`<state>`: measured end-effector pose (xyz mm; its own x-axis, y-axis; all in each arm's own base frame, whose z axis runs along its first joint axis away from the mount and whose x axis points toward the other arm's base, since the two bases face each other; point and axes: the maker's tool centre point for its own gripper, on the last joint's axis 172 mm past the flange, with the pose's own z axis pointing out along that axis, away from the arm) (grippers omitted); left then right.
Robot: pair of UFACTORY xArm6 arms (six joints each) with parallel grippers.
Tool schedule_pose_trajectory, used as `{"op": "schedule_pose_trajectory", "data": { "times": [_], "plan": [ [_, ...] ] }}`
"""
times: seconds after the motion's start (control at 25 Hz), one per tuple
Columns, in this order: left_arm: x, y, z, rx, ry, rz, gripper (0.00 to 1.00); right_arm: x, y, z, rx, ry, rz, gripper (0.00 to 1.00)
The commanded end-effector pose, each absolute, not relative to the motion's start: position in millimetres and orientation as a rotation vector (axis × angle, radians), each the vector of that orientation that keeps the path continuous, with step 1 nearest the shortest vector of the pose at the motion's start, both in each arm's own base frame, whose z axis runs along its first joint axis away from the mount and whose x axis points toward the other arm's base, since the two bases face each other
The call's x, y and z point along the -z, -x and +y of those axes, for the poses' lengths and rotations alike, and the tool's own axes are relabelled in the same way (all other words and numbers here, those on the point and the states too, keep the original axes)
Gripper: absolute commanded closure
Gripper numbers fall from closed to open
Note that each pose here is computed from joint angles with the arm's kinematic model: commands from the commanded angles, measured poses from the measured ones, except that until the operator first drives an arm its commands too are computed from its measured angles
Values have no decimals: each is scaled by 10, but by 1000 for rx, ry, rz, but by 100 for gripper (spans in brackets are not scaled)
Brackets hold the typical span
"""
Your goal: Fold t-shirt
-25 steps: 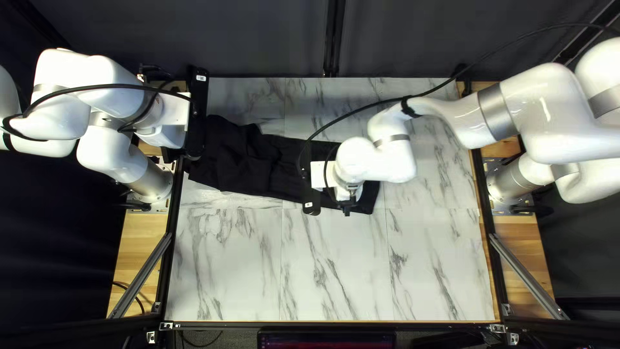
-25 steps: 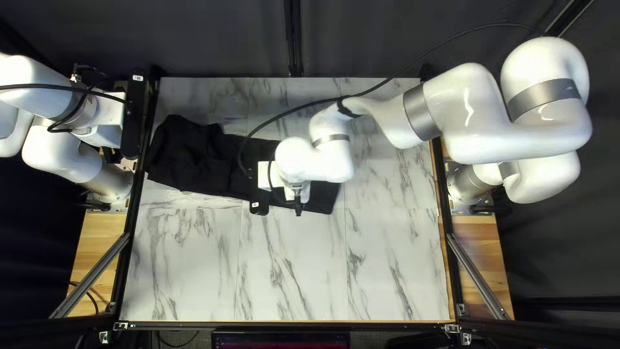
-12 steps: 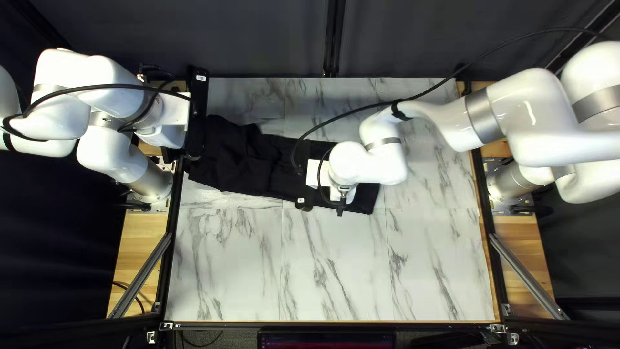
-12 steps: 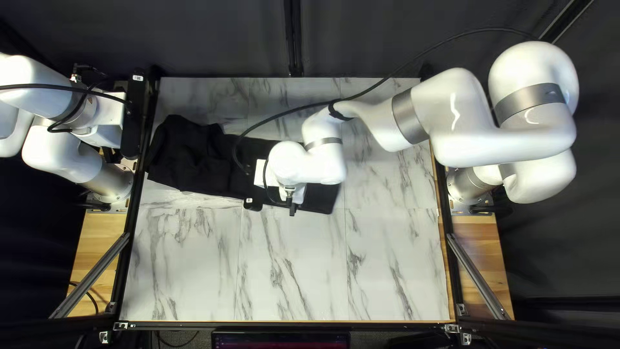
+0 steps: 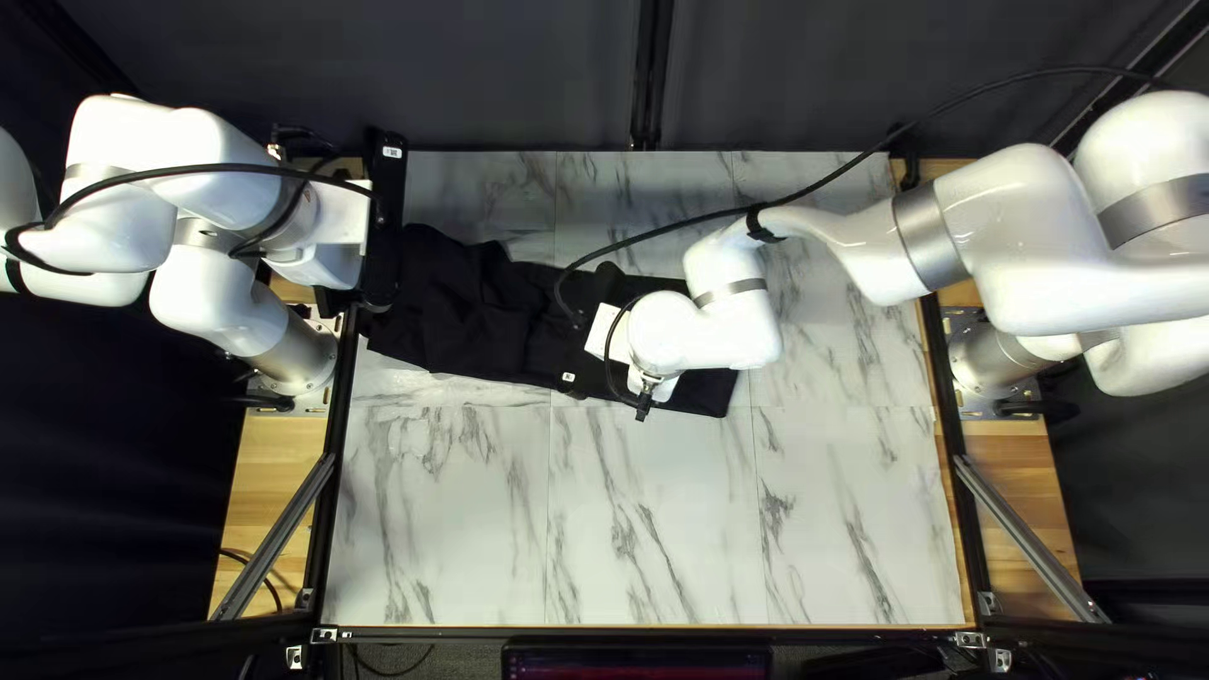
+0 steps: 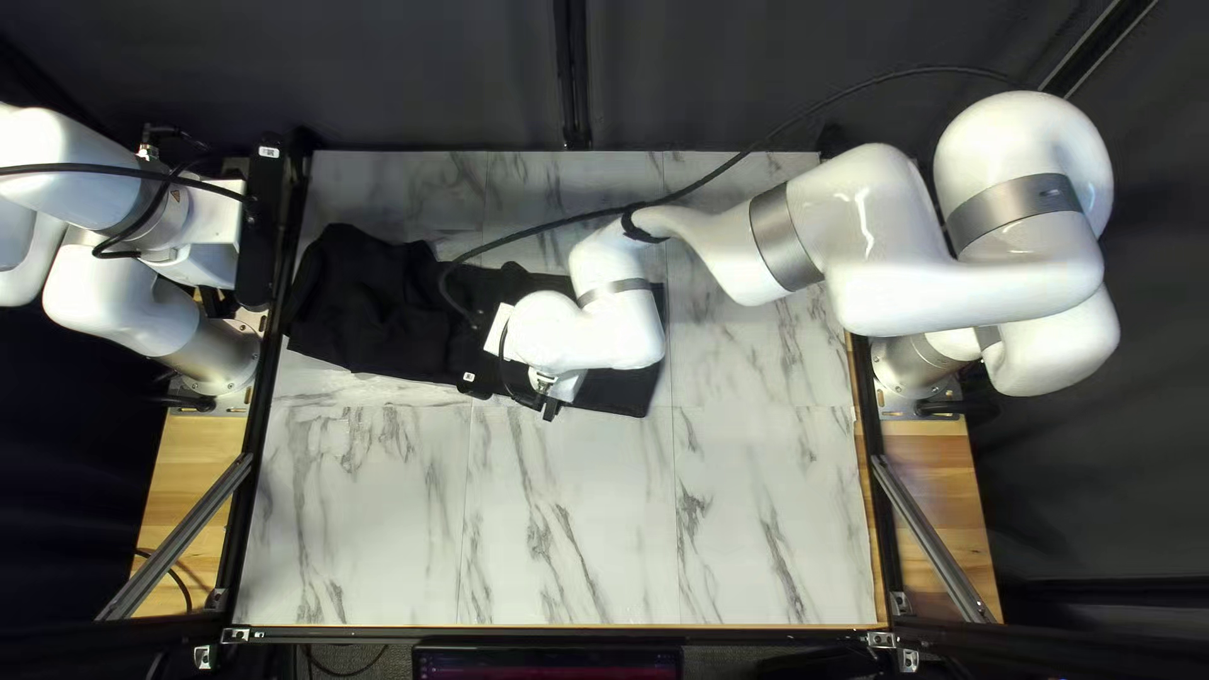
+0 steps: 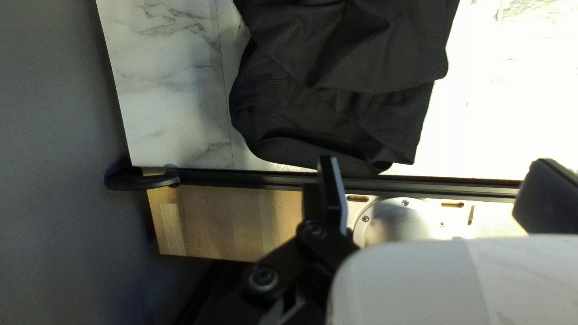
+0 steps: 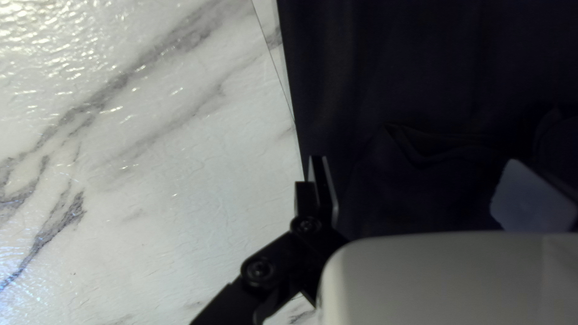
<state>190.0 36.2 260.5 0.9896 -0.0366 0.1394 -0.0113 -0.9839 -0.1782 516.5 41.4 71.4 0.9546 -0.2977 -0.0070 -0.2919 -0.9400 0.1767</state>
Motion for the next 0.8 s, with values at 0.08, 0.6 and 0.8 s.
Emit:
{"op": "schedule_pose_trajectory", "data": {
  "times": [0.08, 0.6, 0.8],
  "plan": [
    [-2605, -1900, 362, 212, 2956, 36, 0, -619, -5224, 458, 65, -2891, -580, 0],
    [-2605, -1900, 362, 212, 2956, 36, 0, -375, -5060, 320, 88, -2744, -920, 0],
    [-2605, -1900, 362, 212, 2956, 36, 0, -345, -4980, 279, 101, -2740, -952, 0]
  ]
}}
